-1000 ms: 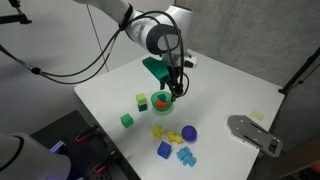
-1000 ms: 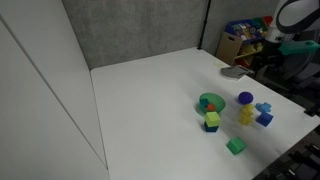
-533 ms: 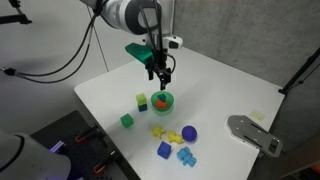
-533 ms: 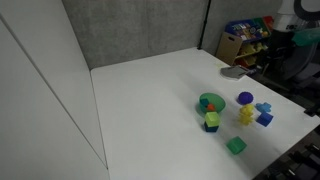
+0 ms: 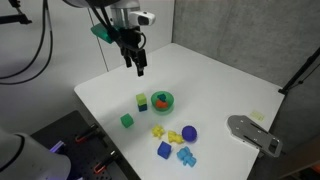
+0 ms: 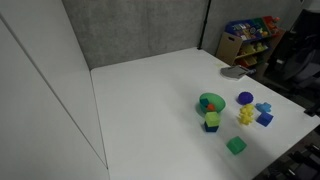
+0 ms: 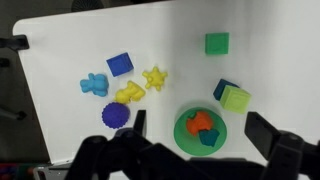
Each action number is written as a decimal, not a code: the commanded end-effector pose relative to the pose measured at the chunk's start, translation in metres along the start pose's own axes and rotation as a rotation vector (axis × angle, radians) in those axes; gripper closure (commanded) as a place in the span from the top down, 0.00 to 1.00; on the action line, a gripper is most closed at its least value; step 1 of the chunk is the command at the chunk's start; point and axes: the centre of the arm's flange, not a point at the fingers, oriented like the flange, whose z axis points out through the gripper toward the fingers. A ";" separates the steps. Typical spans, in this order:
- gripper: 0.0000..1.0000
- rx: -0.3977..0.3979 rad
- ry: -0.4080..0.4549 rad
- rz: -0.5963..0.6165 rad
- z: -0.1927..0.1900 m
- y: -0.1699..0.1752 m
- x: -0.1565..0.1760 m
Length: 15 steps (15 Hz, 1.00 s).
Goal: Remove the yellow toy from the green bowl and put it on the table.
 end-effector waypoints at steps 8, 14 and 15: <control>1.00 0.128 0.173 -0.103 -0.058 0.024 -0.067; 1.00 0.130 0.149 -0.092 -0.059 0.025 -0.063; 1.00 0.129 0.148 -0.090 -0.059 0.024 -0.063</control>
